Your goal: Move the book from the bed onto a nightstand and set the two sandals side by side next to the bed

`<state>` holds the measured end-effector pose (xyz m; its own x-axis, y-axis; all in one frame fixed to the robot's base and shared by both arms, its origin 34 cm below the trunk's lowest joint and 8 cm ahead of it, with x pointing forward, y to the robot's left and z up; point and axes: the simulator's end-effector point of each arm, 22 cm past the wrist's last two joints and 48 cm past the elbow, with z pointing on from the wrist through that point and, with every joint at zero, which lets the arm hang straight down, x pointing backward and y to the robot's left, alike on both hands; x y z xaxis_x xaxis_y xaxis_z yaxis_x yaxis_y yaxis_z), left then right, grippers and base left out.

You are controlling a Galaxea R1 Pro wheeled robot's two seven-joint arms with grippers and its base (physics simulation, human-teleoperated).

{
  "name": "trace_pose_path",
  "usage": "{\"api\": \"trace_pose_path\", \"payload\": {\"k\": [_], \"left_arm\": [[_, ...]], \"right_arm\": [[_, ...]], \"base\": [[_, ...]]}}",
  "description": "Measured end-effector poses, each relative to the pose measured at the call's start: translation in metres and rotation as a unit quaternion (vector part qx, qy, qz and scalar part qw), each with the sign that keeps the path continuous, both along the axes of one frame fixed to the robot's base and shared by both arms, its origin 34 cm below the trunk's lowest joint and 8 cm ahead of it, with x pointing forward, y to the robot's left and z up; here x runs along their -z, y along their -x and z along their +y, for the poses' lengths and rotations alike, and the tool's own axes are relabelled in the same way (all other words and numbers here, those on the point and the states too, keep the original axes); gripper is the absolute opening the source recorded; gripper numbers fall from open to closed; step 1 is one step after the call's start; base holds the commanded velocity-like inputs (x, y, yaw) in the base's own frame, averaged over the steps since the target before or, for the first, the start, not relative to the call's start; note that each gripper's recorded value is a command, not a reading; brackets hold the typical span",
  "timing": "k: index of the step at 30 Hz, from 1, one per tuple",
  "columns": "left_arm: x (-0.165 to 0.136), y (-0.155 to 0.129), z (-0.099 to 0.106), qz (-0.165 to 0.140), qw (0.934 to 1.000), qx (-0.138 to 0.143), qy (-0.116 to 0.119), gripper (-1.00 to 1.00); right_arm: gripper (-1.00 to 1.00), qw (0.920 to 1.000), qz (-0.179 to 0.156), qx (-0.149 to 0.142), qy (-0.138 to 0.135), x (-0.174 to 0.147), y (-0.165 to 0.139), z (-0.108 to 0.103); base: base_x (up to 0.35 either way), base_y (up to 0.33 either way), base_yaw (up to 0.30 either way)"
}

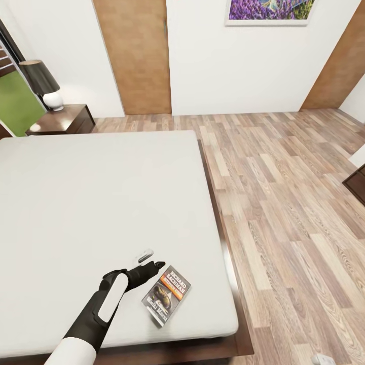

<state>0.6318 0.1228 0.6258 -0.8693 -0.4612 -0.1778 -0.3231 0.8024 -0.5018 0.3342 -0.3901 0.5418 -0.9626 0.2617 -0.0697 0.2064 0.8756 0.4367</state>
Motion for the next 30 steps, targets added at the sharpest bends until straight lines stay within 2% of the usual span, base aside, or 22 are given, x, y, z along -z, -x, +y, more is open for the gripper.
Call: {"api": "trace_pose_path", "payload": {"k": [30], "left_arm": [[0.043,-0.002,0.000,0.000,1.0000,0.000,0.000,1.00]], "right_arm": [[1.00,1.0000,-0.001,0.000,0.000,0.044,-0.003,0.000]], "base": [[0.000,0.000,0.000]]}}
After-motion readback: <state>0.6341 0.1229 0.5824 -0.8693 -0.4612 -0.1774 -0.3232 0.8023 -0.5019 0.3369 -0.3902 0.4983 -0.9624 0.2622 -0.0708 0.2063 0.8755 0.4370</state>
